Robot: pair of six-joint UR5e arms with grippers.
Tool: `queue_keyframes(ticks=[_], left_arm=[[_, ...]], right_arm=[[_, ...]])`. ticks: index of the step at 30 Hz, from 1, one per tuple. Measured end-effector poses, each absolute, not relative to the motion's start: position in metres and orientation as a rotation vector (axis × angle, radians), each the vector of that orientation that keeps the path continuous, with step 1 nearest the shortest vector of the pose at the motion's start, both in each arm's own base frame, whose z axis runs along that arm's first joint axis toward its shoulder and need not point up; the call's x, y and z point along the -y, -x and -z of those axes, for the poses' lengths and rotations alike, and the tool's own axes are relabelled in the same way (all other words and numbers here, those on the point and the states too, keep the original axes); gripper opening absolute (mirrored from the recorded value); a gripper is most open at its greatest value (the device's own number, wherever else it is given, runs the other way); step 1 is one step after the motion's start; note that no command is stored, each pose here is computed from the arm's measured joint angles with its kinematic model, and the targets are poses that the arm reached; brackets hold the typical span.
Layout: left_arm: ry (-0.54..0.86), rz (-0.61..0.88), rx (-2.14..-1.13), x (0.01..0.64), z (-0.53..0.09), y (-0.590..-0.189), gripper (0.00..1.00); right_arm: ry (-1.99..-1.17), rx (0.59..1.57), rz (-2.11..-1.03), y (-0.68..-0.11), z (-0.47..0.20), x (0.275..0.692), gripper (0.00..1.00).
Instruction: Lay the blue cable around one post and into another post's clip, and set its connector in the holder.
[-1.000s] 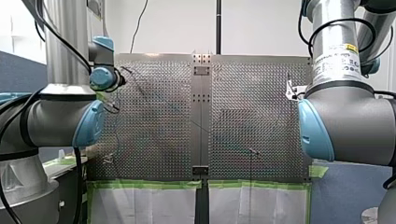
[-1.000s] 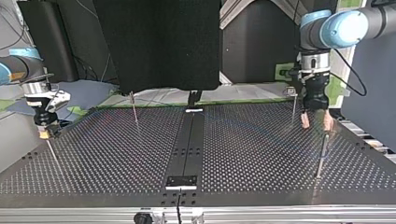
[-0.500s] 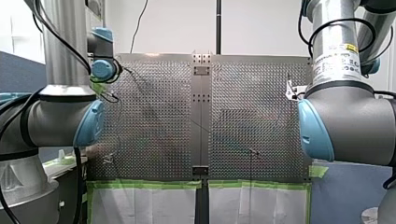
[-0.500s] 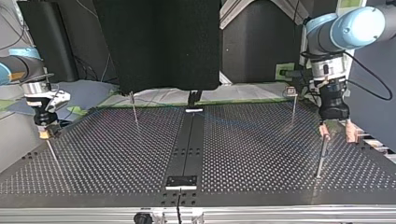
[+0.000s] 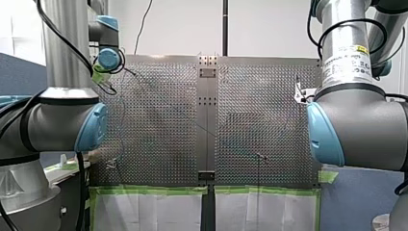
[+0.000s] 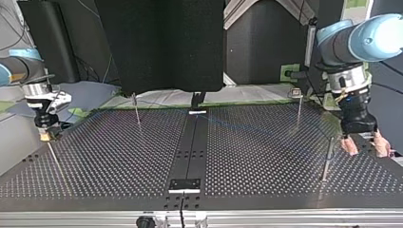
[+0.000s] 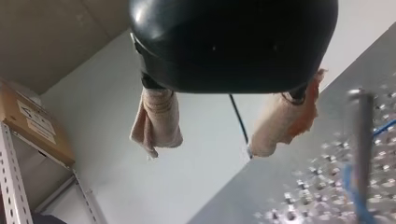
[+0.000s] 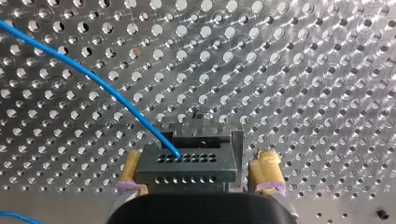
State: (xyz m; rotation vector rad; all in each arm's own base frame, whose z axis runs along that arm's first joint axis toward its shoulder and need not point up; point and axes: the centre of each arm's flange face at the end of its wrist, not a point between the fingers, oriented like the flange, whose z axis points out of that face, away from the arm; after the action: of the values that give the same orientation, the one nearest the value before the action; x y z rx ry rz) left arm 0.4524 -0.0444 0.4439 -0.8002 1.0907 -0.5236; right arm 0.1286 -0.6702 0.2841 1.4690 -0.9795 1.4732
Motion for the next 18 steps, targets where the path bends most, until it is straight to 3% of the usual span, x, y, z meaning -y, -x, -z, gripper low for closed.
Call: queue_keyframes(ticks=[9,18], left_arm=[[0.788,0.419,-1.092,0.047,-0.479,-0.452,0.99],[0.681,0.402,-1.155,0.071,-0.518,-0.451,0.99]], right_arm=[[-1.469,0.979,-1.473,-0.129,-0.284,0.670,1.00],[-1.469,0.979,-1.473,-0.129,-0.284,0.670,1.00]])
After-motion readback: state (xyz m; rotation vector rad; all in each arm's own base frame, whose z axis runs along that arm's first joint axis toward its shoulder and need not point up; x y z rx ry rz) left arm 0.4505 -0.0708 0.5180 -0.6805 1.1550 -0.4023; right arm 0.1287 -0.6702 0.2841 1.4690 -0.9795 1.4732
